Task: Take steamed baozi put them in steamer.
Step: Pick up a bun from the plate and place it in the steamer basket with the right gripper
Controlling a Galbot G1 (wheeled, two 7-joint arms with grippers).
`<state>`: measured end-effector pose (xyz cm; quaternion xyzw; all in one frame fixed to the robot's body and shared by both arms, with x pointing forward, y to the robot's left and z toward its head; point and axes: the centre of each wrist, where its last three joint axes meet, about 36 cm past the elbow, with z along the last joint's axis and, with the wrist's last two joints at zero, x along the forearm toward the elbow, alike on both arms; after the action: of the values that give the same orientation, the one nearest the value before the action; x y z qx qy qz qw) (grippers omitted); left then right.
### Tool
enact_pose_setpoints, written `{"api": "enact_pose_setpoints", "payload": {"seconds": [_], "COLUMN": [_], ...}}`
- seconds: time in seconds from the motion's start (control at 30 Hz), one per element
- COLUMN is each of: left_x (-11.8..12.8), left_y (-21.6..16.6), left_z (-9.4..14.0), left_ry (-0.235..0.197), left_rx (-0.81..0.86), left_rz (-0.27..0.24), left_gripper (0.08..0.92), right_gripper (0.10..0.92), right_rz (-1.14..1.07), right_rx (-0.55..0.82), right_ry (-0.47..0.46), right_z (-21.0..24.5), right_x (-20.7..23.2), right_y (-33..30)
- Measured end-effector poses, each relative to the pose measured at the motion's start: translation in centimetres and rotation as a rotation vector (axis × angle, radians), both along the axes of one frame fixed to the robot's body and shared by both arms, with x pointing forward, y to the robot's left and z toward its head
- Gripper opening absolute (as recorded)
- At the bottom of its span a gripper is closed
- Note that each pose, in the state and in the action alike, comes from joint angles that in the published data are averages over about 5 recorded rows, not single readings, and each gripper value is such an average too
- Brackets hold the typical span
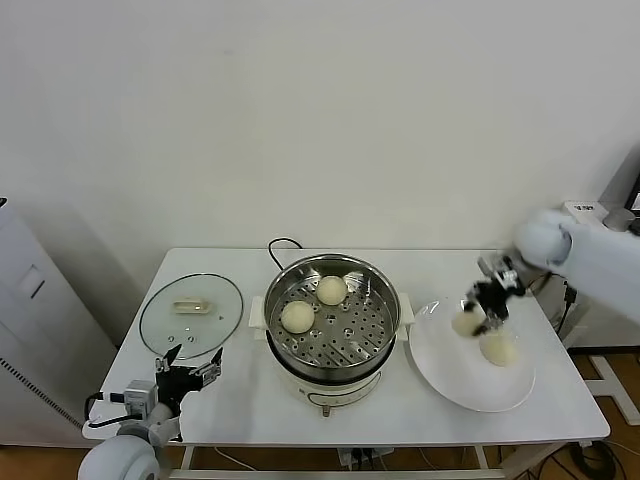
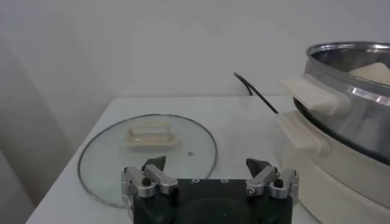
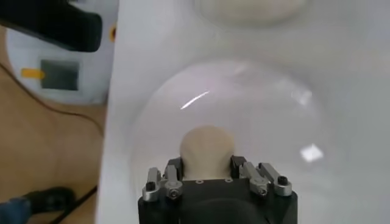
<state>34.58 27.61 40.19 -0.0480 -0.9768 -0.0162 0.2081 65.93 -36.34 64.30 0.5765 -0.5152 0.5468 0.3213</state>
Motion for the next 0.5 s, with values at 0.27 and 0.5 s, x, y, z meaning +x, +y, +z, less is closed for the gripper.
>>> {"api": "enact_pose_setpoints", "payload": {"seconds": [0.27,0.5], "left_x": [0.0,-0.2], "left_y": [-0.2,-0.1], "left_z": [-0.1,-0.1], "left_ry": [0.001,0.0], "left_rx": [-0.002,-0.003], "left_rz": [-0.008,-0.008], "left_gripper": [0.823,0.823], "right_gripper": [0.477,0.475], "right_rz": [0.306,0.626], "right_rx": [0.081,0.104], "right_ry": [-0.123,-0.142], "right_z": [7.0,7.4], "right_x": [1.8,1.1], "right_y": [9.5,18.3]}}
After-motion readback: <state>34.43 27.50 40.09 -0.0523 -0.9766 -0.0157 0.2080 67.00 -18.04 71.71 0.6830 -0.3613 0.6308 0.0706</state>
